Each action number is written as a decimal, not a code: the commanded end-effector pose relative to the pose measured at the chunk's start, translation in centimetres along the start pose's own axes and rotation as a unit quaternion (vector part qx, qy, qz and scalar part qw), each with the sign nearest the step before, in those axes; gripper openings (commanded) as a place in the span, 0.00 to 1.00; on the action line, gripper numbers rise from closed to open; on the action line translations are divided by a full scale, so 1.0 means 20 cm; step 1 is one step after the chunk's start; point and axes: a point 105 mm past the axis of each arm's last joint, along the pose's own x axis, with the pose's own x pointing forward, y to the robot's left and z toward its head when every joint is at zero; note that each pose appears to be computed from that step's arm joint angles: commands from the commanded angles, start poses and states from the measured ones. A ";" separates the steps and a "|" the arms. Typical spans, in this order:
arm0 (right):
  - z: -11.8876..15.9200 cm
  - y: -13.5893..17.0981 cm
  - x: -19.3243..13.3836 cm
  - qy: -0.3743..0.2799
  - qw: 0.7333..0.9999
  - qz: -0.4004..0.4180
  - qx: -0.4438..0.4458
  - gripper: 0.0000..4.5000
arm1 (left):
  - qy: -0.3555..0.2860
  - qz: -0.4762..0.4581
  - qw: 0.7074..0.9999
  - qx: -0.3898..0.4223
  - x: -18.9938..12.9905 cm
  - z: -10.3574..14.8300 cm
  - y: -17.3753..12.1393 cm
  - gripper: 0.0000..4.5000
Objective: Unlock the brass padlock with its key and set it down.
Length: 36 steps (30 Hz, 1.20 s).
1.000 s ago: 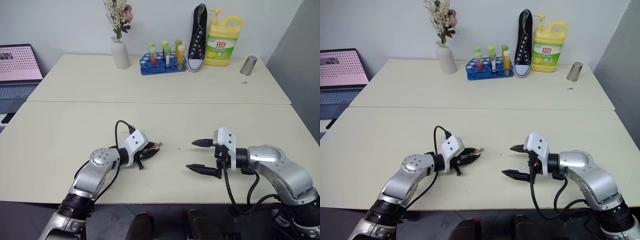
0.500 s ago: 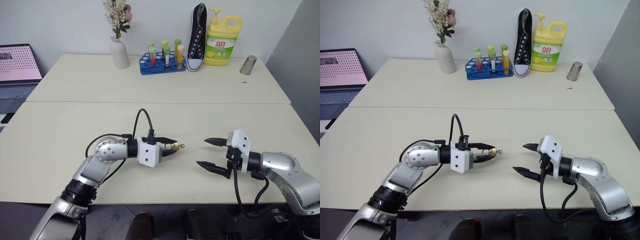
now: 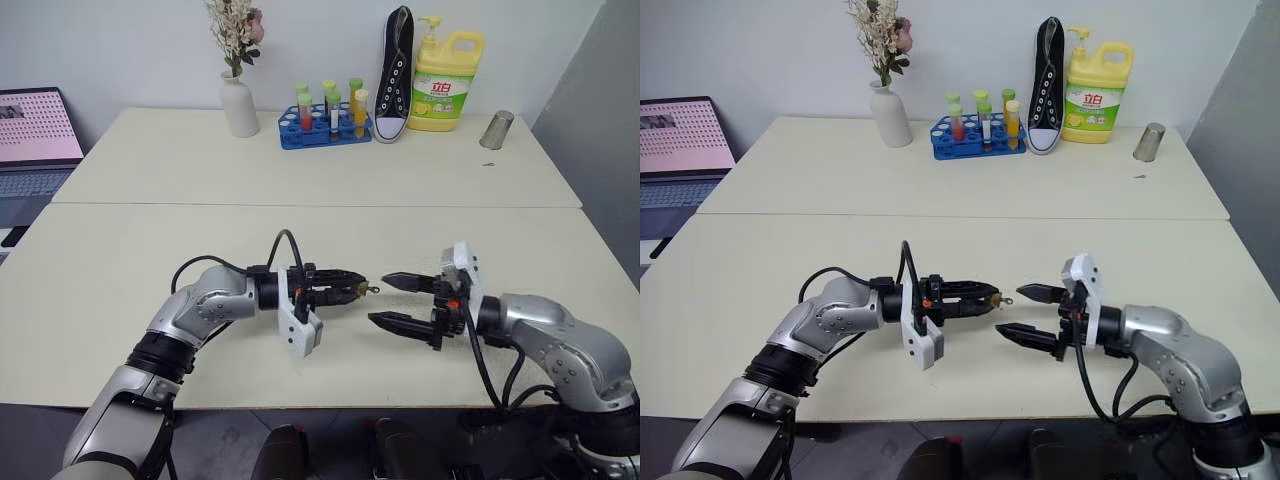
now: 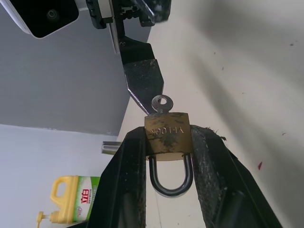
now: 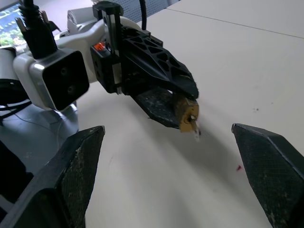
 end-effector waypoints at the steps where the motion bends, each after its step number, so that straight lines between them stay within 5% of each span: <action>1: 0.04 0.01 0.02 -0.012 1.000 0.013 0.005 1.00 | 0.000 0.017 1.000 0.022 -0.02 0.01 0.05 0.21; 6: 0.04 0.00 0.04 -0.009 1.000 0.018 0.009 1.00 | 0.002 0.019 1.000 0.023 -0.01 0.01 0.05 0.21; 9: 0.03 -0.02 0.03 -0.007 1.000 0.015 0.011 0.87 | 0.002 0.022 1.000 0.021 -0.01 0.01 0.05 0.21; 19: 0.04 -0.02 0.03 -0.008 1.000 0.018 0.013 0.03 | -0.001 0.022 1.000 0.022 0.00 0.03 0.04 0.21; 31: 0.05 -0.03 0.04 0.004 0.999 0.037 0.025 0.00 | -0.003 0.025 0.999 0.023 0.00 0.03 0.04 0.21; 36: 0.05 -0.04 0.03 0.048 0.990 0.063 0.117 0.00 | -0.012 0.011 0.999 0.036 0.01 0.05 0.02 0.21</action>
